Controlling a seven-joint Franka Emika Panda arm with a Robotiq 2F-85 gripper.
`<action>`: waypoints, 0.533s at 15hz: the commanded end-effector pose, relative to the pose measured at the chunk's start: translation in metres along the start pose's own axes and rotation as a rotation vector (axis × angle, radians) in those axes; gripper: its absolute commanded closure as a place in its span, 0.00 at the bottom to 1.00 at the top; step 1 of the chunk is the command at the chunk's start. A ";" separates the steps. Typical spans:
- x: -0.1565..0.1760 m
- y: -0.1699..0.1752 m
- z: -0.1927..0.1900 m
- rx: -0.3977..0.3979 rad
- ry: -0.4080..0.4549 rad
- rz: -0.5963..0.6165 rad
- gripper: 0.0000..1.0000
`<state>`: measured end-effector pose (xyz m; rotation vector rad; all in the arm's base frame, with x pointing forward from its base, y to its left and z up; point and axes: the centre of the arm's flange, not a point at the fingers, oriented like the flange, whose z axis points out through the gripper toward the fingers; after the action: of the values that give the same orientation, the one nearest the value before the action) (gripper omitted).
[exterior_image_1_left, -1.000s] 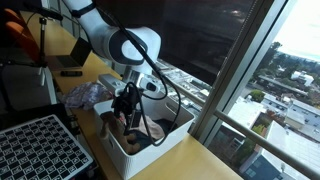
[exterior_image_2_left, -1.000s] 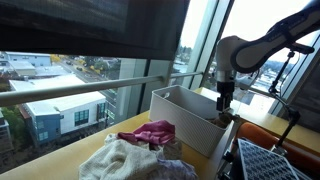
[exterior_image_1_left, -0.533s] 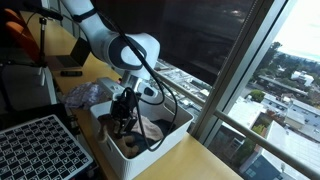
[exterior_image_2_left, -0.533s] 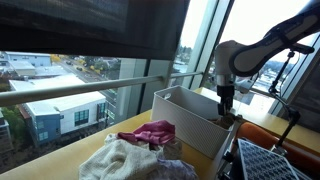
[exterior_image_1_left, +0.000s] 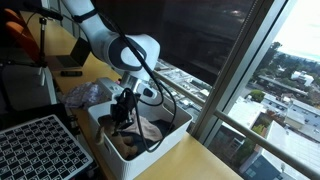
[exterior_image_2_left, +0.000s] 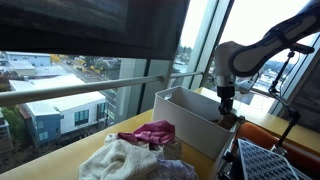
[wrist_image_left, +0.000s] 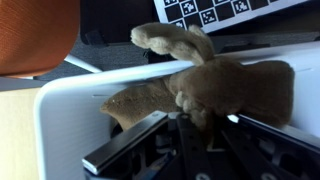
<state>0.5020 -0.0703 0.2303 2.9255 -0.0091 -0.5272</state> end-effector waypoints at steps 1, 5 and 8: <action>-0.004 -0.002 -0.029 0.013 0.010 -0.009 0.98; -0.002 -0.008 -0.084 -0.003 0.067 -0.019 0.98; -0.006 -0.021 -0.146 -0.015 0.138 -0.037 0.98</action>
<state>0.5324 -0.0478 0.3052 2.9281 0.0300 -0.4002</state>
